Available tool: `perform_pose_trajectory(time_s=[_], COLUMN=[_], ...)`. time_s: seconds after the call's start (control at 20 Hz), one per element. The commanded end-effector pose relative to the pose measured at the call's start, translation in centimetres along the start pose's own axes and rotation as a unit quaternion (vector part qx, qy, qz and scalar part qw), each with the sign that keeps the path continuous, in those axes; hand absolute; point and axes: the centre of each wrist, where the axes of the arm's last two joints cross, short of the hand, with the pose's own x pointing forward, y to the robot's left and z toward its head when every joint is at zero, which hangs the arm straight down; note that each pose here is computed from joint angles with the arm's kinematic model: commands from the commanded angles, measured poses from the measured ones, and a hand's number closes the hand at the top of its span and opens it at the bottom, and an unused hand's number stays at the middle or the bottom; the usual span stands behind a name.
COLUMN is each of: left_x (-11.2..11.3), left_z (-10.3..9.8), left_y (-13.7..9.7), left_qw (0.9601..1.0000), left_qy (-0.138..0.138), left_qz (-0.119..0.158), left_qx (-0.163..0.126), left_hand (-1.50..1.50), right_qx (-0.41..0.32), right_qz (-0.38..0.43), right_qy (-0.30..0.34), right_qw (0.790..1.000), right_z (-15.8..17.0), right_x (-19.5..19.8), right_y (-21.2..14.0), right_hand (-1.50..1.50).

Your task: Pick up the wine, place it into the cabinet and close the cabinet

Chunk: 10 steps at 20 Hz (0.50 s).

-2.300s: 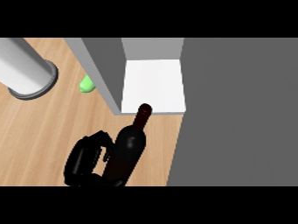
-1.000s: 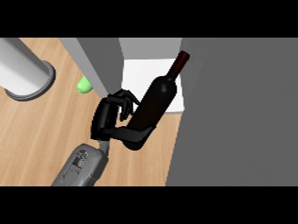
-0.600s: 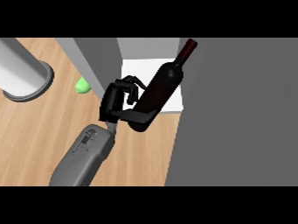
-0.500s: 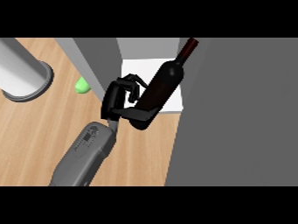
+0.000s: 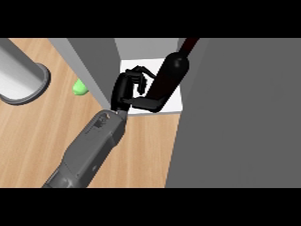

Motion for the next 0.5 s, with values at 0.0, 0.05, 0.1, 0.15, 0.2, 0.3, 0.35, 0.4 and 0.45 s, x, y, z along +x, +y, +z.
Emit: perform_pose_trajectory(time_s=[0.0,0.05,0.1,0.15,0.2,0.3,0.35,0.4,0.45], left_x=[0.2,0.0,-0.7,0.3,0.6,-0.7,-0.3,-1.3,-0.5], left_z=[-1.6,-1.6,-1.5,-2.0,-2.6,-2.3,-2.9,-2.2,-2.9], left_y=[-0.3,-0.2,-0.1,-1.0,-0.9,-0.1,-0.1,0.5,0.1], left_qw=[0.9998,0.9997,0.9991,0.9987,0.9979,0.9961,0.9954,0.9943,0.9954], left_qy=[0.002,0.011,0.020,0.024,0.031,0.046,0.051,0.054,0.060], left_qz=[-0.016,-0.021,-0.038,-0.043,-0.056,-0.074,-0.079,-0.083,-0.063], left_qx=[0.007,0.009,0.005,0.013,0.008,0.014,0.019,0.040,0.041], left_hand=[1.50,1.50,1.50,1.50,1.50,1.50,1.50,1.50,1.50], right_qx=[0.022,0.006,0.013,0.017,0.010,0.027,0.018,0.026,0.030], right_qz=[-0.061,-0.072,-0.066,-0.065,-0.076,-0.067,-0.078,-0.065,-0.072], right_qy=[-0.015,-0.012,-0.019,-0.009,-0.010,-0.010,-0.021,-0.014,-0.012], right_qw=[0.998,0.997,0.998,0.998,0.997,0.997,0.997,0.997,0.997], right_z=[1.6,2.0,1.4,2.2,2.0,2.0,2.0,1.7,1.7], right_x=[4.2,4.3,3.6,3.6,3.6,3.3,3.8,3.3,3.1], right_y=[-0.4,-0.1,-0.5,0.1,0.0,-0.2,0.1,-0.2,0.0], right_hand=[-1.50,-1.50,-1.50,-1.50,-1.50,-1.50,-1.50,-1.50,-1.50])
